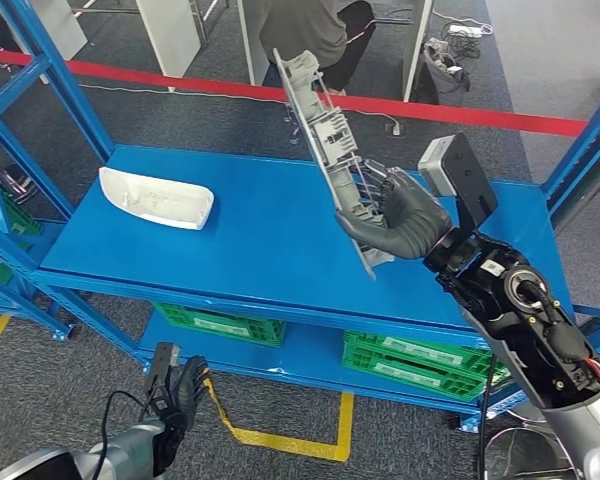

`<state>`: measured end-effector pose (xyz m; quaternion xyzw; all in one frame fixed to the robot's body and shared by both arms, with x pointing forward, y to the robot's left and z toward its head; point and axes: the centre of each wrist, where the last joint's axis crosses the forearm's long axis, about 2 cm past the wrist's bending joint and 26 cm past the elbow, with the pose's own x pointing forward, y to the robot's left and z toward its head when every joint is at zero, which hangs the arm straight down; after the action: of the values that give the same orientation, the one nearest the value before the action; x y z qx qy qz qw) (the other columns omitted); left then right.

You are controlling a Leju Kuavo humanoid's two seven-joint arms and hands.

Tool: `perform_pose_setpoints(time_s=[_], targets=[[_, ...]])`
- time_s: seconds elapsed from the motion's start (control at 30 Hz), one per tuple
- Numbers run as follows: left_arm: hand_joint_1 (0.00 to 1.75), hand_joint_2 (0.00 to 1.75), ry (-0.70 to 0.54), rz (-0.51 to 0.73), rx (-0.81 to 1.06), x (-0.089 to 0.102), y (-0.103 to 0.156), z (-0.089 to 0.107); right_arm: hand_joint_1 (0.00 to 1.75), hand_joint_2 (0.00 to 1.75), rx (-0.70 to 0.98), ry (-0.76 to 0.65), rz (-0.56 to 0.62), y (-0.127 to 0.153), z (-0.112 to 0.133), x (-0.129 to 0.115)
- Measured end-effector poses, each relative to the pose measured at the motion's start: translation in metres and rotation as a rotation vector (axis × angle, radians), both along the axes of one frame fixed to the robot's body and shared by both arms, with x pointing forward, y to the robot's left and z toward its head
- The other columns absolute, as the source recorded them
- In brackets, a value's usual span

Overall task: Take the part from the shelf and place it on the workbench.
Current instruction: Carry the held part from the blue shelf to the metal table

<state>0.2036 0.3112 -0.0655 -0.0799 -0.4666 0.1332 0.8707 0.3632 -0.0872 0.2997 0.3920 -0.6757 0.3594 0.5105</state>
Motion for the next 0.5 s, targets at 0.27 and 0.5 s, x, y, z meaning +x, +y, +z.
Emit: perform_pose_setpoints(time_s=[0.27,0.5], targets=[[0.00,0.00,0.008,0.003,0.000,0.000,0.000,0.000,1.75,1.75,0.048,-0.002,-0.013,-0.005,0.004,0.004],[0.00,0.00,0.019,-0.005,-0.002,0.001,-0.001,0.000,1.75,1.75,0.086,-0.014,-0.051,-0.014,0.008,0.007]])
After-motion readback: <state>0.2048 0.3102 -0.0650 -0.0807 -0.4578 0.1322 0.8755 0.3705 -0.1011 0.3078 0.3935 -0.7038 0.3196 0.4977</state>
